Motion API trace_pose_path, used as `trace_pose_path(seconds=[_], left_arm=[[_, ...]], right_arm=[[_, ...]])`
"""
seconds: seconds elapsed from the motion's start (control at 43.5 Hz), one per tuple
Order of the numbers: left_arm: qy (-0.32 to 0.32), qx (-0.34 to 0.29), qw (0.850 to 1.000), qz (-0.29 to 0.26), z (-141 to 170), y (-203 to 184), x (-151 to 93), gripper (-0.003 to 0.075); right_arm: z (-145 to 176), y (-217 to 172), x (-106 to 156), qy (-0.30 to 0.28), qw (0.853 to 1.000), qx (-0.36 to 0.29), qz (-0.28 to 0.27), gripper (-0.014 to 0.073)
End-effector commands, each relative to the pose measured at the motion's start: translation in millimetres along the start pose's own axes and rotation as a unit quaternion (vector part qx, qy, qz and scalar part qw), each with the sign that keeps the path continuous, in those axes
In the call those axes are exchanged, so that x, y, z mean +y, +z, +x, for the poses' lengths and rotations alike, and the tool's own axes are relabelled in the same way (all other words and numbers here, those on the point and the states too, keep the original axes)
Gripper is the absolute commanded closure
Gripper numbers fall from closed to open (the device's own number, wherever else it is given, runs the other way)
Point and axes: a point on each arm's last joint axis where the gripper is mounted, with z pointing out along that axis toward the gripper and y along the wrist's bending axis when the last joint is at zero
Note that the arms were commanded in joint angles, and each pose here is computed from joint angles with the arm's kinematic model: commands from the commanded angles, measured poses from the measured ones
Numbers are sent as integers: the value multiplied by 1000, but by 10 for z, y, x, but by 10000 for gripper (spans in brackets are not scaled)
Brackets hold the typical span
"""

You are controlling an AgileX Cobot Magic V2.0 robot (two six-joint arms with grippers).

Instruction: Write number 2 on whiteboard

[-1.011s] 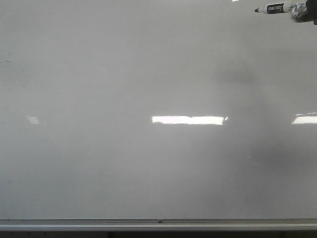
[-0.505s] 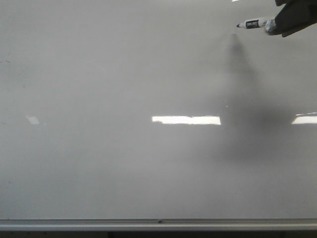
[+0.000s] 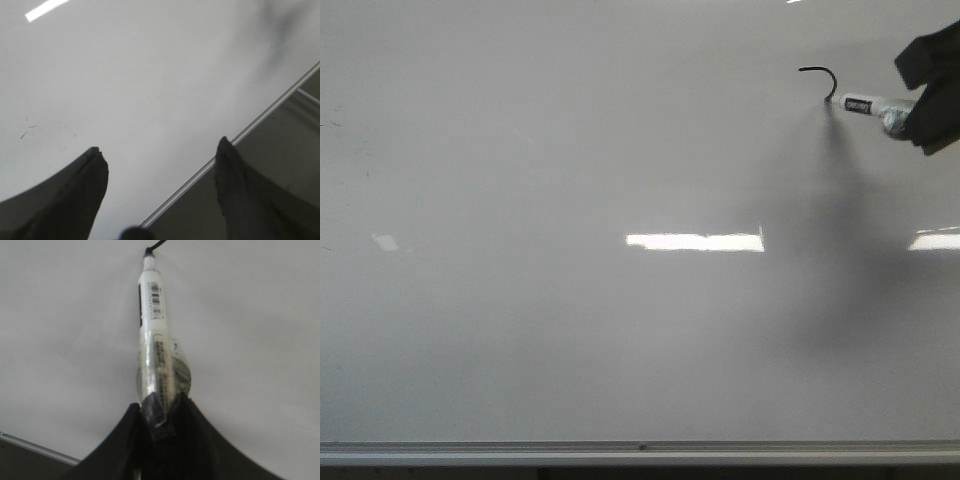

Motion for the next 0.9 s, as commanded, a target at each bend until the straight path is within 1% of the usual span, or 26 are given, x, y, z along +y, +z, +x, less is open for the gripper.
trace_pose_path(seconds=[0.0, 0.069, 0.161, 0.368, 0.483, 0.574, 0.689, 0.735, 0.781, 0.873], left_arm=[[-11, -50, 999, -17, -122, -65, 28, 280], [-11, -50, 999, -17, -122, -65, 28, 280], [-11, -51, 998, -18, -124, -66, 29, 280], [-10, -51, 998, -18, -123, -66, 30, 280], [-10, -53, 998, -20, -127, -66, 33, 280], [-8, -57, 998, -23, -135, -67, 38, 280], [-3, -61, 998, -26, -143, -68, 43, 280], [0, -63, 998, -22, -155, -74, 28, 280], [12, -64, 998, -12, -164, -63, 5, 280], [51, -61, 997, 21, -188, 1, -76, 280]], right_arm=[[-128, -32, 55, -15, 999, -40, -1, 662], [-133, -22, 84, -19, 999, -42, -5, 662], [-130, -20, 61, -17, 999, -41, -2, 662], [-82, -31, -167, 7, 999, -22, 28, 662], [-78, -36, -185, 9, 999, -21, 30, 662], [-111, -122, -157, 6, 999, -31, 27, 662], [-136, -391, -87, -2, 999, -45, 17, 662], [-126, -504, -51, -8, 999, -44, 11, 662], [-101, -637, 10, -27, 999, -38, -1, 662], [-19, -876, 182, -97, 994, -19, -37, 662]])
